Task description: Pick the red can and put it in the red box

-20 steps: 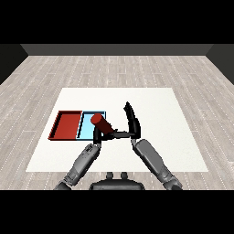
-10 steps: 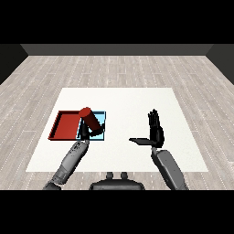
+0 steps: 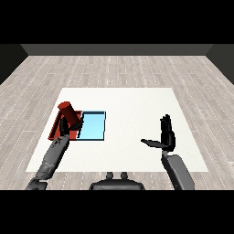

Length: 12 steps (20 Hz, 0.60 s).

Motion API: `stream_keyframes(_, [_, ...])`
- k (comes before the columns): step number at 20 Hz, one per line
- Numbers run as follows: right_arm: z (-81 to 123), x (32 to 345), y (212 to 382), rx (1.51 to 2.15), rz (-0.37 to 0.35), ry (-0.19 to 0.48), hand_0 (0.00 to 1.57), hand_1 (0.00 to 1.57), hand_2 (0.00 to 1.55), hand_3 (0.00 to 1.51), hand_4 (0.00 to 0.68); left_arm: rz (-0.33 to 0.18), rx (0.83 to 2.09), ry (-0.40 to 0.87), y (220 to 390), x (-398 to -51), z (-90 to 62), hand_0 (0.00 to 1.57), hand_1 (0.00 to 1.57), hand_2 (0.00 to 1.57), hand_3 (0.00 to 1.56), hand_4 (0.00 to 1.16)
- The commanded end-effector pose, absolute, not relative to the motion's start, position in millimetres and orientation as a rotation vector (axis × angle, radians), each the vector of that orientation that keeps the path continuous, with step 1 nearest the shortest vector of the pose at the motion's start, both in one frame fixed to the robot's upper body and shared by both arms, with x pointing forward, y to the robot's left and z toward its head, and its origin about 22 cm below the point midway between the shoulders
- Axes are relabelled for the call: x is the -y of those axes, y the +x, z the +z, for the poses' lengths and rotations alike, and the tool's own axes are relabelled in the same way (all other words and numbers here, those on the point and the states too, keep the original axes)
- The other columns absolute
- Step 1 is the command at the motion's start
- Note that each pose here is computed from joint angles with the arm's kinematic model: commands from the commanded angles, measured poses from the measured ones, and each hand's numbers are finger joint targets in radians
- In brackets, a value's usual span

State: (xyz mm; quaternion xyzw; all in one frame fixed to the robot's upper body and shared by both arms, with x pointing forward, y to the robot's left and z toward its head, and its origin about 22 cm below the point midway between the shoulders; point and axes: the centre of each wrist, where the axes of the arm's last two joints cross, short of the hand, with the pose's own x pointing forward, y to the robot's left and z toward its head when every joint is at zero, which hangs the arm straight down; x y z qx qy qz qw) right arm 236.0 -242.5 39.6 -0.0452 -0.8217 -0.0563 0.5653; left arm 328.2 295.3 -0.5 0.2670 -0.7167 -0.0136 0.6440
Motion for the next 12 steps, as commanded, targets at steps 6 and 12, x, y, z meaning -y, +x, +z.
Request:
stream_keyframes(6, [29.2, 244.7, 256.6, 1.882, -0.12, -0.205, 0.0, 0.0, 0.0, 0.0, 0.0, -0.066, 1.381, 0.776, 363.9, -348.2, -12.2, 1.57, 1.57, 1.56, 1.47, 1.08])
stream_keyframes(12, [6.2, 251.5, 264.6, 1.842, -0.147, -0.163, 0.0, 0.0, 0.0, 0.0, 0.0, -0.083, 1.236, 0.832, 358.4, -343.0, -43.6, 1.55, 1.55, 1.46, 1.43, 1.01])
